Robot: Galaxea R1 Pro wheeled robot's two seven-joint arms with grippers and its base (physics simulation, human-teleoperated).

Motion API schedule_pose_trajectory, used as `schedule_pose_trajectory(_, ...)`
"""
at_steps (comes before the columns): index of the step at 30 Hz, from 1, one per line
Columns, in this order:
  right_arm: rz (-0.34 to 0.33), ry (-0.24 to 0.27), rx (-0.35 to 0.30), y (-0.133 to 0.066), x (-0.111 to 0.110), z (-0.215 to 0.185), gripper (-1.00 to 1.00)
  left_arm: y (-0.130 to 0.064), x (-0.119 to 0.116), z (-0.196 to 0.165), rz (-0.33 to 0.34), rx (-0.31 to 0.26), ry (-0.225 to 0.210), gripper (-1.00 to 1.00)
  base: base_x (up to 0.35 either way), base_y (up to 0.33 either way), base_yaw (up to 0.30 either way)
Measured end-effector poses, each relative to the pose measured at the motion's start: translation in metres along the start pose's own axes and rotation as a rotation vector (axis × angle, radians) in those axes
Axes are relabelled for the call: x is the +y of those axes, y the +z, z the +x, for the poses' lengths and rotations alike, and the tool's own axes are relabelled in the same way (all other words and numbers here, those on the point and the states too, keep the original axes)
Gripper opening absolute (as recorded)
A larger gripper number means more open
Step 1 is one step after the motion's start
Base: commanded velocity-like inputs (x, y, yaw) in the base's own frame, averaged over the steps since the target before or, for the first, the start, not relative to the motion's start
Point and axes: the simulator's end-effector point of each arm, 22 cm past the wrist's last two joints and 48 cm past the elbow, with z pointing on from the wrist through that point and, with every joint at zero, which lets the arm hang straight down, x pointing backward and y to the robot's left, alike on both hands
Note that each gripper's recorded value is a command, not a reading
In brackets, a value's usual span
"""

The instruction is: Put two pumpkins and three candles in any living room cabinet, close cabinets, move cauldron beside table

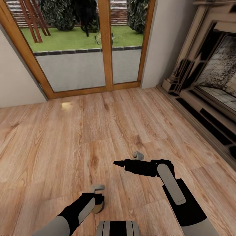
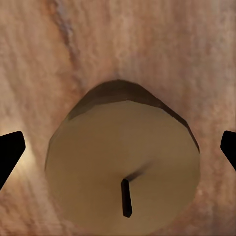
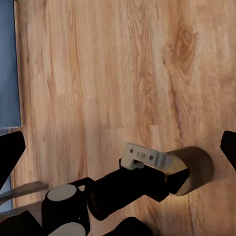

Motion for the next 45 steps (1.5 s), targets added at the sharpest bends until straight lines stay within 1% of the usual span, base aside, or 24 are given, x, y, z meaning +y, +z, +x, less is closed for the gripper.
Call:
schedule_pose_trajectory(9,0.006,0.027,0.021,0.01,-0.015,0.007,1.0,0.013,0.001,0.016,-0.001,0.037,-0.001,1.0,0.0,0.0,0.0)
schedule_pose_trajectory(11,0.008,0.033,0.027,0.013,-0.018,0.01,1.0,0.015,-0.001,0.019,0.003,0.044,-0.008,1.0,0.0,0.0,0.0)
schedule_pose_trajectory(14,0.008,0.041,0.034,0.016,-0.022,0.012,1.0,0.02,0.001,0.025,-0.002,0.057,-0.002,1.0,0.0,0.0,0.0)
schedule_pose_trajectory(27,0.008,0.042,0.034,0.017,-0.022,0.012,1.0,0.02,0.002,0.025,-0.003,0.057,-0.002,1.0,0.0,0.0,0.0)
schedule_pose_trajectory(28,0.008,0.042,0.034,0.017,-0.022,0.012,1.0,0.02,0.002,0.025,-0.003,0.057,-0.002,-1.0,0.0,0.0,0.0)
schedule_pose_trajectory(45,0.009,0.044,0.037,0.017,-0.023,0.013,1.0,0.02,0.002,0.025,-0.005,0.057,-0.002,-1.0,0.0,0.0,0.0)
